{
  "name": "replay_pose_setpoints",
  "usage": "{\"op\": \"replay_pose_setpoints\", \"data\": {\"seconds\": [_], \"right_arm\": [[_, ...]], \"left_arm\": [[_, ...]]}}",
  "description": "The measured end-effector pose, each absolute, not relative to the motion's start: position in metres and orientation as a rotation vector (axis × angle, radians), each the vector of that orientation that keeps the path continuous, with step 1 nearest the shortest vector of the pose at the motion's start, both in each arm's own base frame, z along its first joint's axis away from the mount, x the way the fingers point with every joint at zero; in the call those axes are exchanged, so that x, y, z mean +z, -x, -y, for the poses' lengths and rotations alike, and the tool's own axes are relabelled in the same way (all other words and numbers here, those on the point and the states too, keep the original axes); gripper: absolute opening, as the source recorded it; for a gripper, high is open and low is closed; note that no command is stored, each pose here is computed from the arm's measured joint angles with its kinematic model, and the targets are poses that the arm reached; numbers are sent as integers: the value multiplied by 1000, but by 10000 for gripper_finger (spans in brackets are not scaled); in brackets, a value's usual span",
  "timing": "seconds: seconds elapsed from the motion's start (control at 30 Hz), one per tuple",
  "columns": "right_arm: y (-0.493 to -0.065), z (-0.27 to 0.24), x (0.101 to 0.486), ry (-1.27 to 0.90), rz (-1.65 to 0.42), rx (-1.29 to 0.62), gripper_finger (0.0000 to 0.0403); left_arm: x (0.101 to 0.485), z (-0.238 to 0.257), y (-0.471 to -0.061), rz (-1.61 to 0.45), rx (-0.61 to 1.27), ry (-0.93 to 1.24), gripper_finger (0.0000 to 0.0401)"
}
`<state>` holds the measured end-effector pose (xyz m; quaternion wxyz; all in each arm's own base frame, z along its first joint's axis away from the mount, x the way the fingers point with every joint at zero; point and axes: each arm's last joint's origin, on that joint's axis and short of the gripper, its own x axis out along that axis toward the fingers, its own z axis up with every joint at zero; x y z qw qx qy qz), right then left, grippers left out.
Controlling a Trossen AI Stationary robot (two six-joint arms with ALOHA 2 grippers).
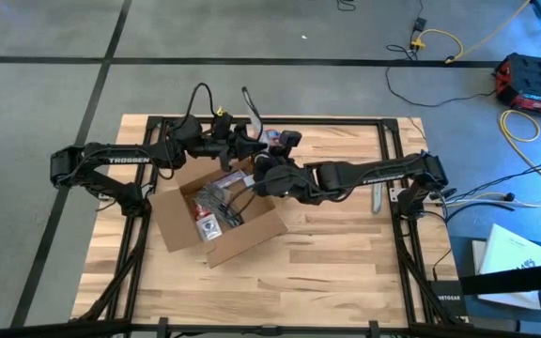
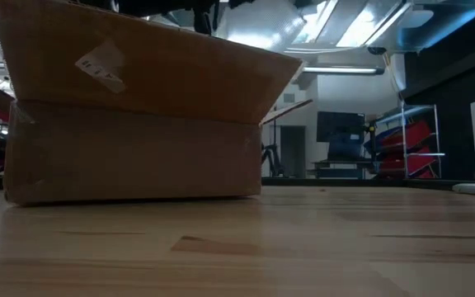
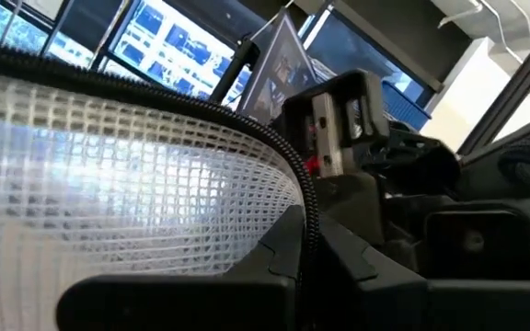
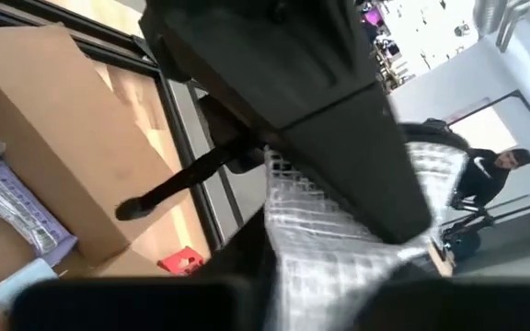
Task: Unpack boxes
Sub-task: Close the transparent zip bag
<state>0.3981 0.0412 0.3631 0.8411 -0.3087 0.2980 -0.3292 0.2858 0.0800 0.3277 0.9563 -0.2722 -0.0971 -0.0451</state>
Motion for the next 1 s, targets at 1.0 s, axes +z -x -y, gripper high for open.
{"op": "replay_pose_setpoints", "data": {"seconds": [1.0], "right_arm": [[-372, -44, 408, 564, -699, -610, 1]], "left_arm": [[338, -93, -275, 266, -255, 304, 0]]}}
